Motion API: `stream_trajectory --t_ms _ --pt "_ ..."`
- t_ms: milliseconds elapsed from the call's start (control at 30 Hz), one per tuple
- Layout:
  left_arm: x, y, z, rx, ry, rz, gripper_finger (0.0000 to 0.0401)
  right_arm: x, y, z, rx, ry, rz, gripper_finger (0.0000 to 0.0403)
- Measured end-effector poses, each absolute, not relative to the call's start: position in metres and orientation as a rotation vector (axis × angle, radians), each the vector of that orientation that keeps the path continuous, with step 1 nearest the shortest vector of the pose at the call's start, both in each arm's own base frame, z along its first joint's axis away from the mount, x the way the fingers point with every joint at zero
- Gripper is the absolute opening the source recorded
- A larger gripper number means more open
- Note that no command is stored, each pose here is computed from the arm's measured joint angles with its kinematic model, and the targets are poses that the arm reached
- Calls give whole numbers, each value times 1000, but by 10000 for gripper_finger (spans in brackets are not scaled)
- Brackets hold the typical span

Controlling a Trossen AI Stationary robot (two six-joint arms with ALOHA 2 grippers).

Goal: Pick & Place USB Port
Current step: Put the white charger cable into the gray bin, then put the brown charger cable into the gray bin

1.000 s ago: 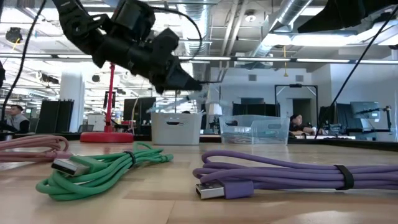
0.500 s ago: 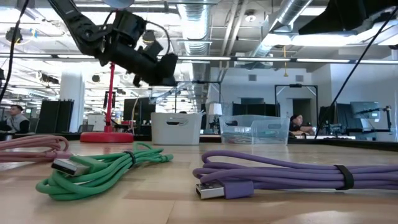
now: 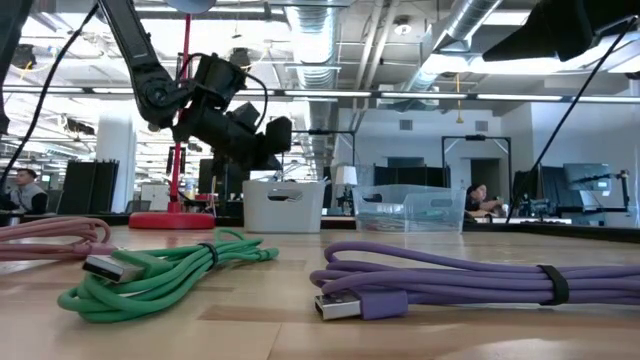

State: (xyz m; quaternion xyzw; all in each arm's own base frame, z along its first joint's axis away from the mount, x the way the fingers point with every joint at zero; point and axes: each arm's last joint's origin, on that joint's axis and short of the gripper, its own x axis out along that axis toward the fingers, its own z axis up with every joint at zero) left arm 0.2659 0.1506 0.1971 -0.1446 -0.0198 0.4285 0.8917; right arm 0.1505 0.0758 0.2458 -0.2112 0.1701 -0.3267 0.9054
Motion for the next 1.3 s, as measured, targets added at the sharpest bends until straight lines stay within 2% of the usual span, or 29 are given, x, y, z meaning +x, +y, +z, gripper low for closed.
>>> stream_trajectory --t_ms 400,900,1067,1300 --pt "265 152 196 -308 -52 933 8 150 76 246 -438 353 -674 53" --pt "266 151 196 -311 -47 904 67 150 76 246 -437 352 -674 53" --pt "270 147 196 -234 17 715 69 150 76 246 -437 352 -674 53" --pt "279 127 198 -123 81 178 40 151 76 245 -428 364 -643 53"
